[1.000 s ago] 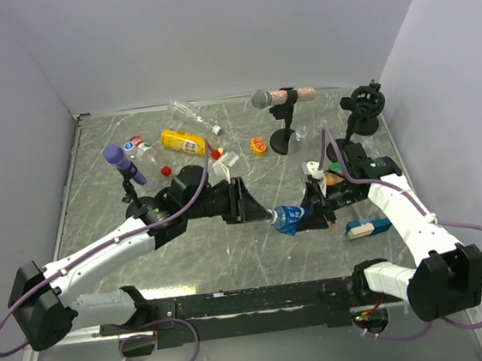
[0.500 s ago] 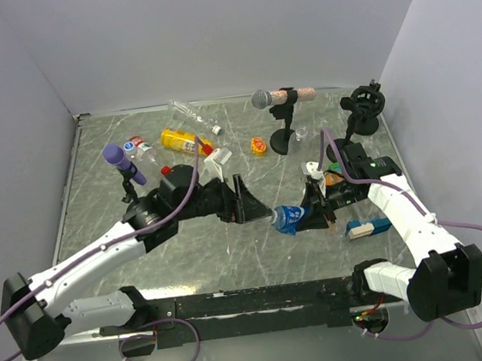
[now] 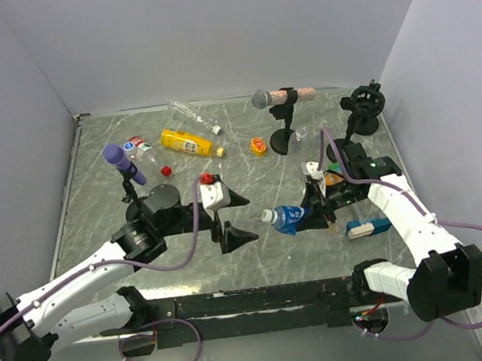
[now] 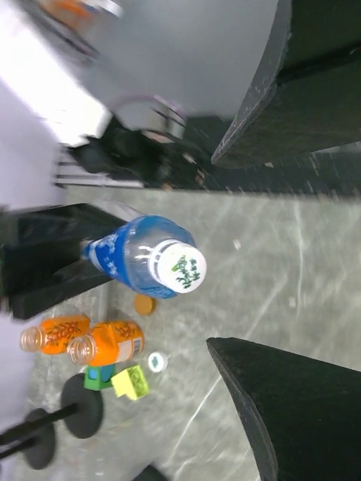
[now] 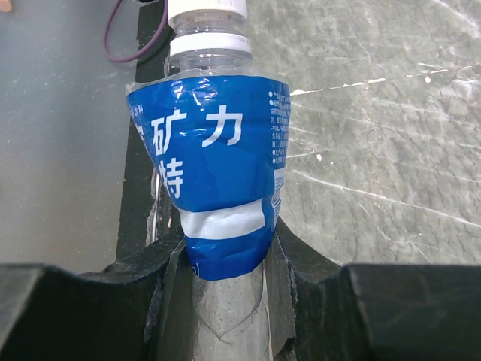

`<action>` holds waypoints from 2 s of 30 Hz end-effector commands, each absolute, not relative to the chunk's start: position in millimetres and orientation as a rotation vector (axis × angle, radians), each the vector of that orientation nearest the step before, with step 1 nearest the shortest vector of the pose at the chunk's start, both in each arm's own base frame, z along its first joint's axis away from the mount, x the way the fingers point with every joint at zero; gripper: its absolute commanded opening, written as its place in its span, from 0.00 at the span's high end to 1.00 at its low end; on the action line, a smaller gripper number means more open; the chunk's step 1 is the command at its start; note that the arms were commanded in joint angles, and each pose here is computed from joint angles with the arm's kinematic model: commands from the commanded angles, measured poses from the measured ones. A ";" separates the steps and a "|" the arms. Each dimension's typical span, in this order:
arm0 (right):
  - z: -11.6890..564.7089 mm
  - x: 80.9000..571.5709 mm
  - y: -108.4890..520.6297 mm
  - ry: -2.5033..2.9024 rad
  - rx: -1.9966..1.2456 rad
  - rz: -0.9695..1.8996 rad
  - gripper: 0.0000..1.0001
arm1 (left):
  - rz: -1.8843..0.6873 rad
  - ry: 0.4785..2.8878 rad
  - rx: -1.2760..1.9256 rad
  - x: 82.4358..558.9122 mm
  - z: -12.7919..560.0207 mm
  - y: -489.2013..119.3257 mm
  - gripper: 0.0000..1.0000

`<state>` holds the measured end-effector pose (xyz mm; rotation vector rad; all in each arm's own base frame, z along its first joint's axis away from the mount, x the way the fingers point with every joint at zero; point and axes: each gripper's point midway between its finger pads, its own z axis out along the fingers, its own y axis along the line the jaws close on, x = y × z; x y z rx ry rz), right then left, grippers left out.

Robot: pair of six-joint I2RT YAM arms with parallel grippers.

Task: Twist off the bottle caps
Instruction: Unscrew the bottle cap from the plastic bottle.

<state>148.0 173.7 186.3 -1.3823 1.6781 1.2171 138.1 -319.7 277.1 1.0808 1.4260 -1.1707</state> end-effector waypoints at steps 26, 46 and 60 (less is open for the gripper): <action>190.2 149.1 177.0 1.618 -1.401 1.211 0.84 | -1.027 1.072 1.492 156.0 272.6 -365.4 0.40; 188.3 150.8 176.4 1.629 -1.401 1.205 0.84 | -1.258 1.428 1.203 149.2 277.0 -362.9 0.99; 185.0 152.5 176.5 1.647 -1.397 1.215 0.84 | -1.639 2.240 0.323 145.0 268.8 -368.8 0.99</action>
